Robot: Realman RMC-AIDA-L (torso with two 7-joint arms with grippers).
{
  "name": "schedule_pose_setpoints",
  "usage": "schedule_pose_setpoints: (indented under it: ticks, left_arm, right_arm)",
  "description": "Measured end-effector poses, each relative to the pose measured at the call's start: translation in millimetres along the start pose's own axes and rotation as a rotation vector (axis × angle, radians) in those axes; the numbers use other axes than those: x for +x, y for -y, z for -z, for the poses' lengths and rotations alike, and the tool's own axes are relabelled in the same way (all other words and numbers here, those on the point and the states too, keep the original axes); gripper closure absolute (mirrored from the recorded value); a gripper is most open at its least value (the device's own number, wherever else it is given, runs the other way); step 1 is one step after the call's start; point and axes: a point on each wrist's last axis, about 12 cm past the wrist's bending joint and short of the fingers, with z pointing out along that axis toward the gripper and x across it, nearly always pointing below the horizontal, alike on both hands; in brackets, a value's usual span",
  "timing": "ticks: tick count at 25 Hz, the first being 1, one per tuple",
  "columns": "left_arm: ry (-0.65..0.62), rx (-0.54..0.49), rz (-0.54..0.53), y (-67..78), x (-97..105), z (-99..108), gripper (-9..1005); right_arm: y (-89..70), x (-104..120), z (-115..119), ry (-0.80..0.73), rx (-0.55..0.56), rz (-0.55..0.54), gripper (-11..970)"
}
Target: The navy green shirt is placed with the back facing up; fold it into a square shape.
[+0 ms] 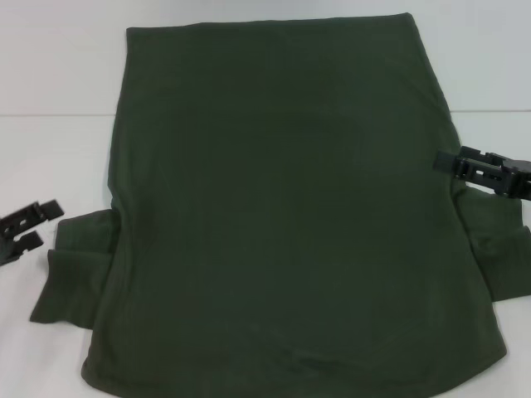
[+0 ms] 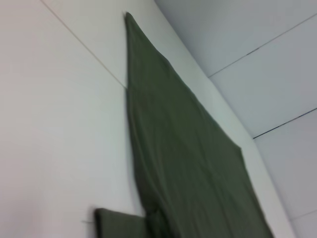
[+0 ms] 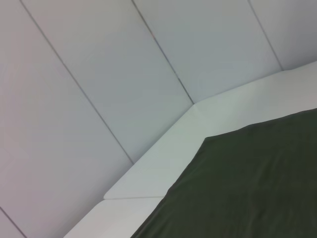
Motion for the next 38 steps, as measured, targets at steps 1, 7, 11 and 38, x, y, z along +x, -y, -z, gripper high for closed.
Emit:
schedule_pose_setpoints:
  ticks: [1,7,11,38]
  left_arm:
    - [0.002,-0.008,-0.018,-2.0,1.3,1.8,84]
    - [0.011,-0.044,-0.265,-7.6,15.2,-2.5,88]
    - [-0.006,-0.084,-0.275,-11.2,19.3,-10.0,91]
    - [-0.045,-0.082,-0.230,-6.7,24.6,-26.7,109]
  right_arm:
    - [0.1,-0.1,-0.3,0.001,0.001,0.001,32]
    - [-0.9,-3.2,-3.8,-0.004,-0.005,0.021,32]
    - [-0.3,-3.8,-3.9,-0.005,-0.001,0.023,32]
    - [2.4,-2.1,0.8,0.009,0.019,0.015,32]
